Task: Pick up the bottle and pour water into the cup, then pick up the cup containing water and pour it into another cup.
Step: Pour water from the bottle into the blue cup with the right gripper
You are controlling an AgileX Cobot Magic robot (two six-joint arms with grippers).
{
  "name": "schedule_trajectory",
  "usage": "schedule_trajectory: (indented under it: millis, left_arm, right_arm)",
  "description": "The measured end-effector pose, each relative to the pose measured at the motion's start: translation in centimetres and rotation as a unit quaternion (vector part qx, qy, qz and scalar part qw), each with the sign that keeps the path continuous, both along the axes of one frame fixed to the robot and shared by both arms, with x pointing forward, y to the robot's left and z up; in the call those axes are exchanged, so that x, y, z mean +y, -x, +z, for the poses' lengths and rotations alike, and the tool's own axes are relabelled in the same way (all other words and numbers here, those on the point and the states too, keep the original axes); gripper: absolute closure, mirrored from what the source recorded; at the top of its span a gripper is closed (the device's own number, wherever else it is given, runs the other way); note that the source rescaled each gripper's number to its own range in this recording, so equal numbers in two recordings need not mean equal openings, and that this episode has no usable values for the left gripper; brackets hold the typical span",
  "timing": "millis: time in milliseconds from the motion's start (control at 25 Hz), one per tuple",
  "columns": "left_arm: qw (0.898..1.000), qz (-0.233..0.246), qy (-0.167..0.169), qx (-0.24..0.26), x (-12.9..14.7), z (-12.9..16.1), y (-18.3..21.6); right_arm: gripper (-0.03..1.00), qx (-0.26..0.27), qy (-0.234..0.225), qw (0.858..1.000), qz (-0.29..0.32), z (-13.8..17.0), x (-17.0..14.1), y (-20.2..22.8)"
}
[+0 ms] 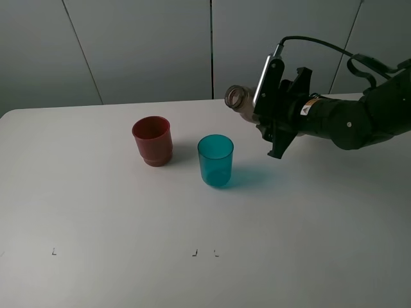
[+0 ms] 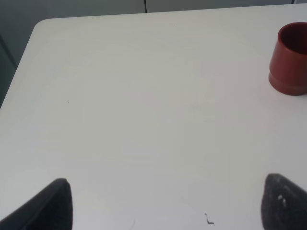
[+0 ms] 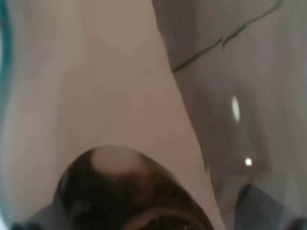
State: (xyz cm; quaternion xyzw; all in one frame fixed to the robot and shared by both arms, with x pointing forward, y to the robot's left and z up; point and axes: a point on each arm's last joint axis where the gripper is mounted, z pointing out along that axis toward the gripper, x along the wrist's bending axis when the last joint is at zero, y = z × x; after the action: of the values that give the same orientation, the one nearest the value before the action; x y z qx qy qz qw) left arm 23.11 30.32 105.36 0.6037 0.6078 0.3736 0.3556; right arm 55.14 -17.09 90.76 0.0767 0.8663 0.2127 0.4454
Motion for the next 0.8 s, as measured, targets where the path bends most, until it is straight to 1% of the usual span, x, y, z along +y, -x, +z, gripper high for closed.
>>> schedule_trajectory:
  millis: [360,800]
  left_arm:
    - [1.000,0.000,0.000,0.000,0.00,0.00,0.00]
    - [1.000,0.000,0.000,0.000,0.00,0.00,0.00]
  right_arm:
    - [0.97,-0.007,0.023,1.000,-0.001,-0.01,-0.23,-0.08]
    - [0.97,-0.007,0.024,1.000,-0.007,-0.01,-0.33,-0.11]
